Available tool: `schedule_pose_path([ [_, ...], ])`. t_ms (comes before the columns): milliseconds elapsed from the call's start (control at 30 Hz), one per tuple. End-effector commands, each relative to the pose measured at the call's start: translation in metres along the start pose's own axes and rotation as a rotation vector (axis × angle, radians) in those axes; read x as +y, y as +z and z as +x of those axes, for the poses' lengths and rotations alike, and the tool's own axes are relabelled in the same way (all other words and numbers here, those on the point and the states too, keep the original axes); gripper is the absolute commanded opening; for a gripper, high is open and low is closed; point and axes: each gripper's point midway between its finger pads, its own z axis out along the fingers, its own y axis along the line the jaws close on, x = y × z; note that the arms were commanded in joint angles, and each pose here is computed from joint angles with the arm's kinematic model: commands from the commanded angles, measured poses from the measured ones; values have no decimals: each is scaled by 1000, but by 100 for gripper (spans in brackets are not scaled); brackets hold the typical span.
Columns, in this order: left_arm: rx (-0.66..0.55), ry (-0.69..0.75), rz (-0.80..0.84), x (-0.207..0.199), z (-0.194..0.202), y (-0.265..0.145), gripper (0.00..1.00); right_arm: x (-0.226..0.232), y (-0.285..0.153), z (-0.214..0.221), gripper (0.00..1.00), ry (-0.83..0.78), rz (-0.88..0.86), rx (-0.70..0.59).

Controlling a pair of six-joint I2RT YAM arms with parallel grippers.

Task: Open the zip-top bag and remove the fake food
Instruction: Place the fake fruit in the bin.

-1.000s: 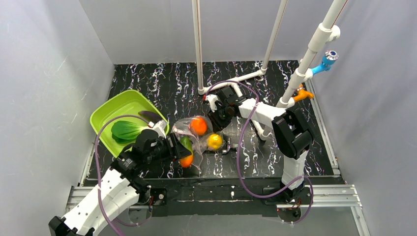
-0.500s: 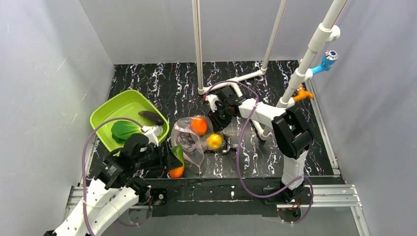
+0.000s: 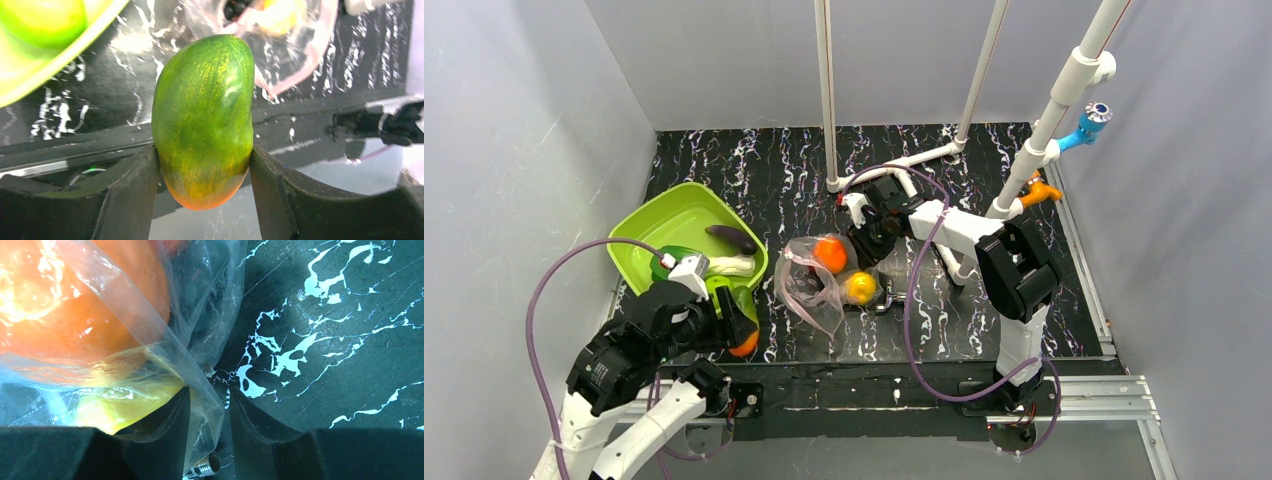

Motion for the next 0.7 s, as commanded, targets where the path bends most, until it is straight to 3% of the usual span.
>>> schedule_pose_path([
  [0,-104,45,-206,34,-24,-1,0,-8,3,9,41,-6,28,44],
  [667,-360,31,-365,46,-88,11,0,-4,0,7,41,-8,15,38],
])
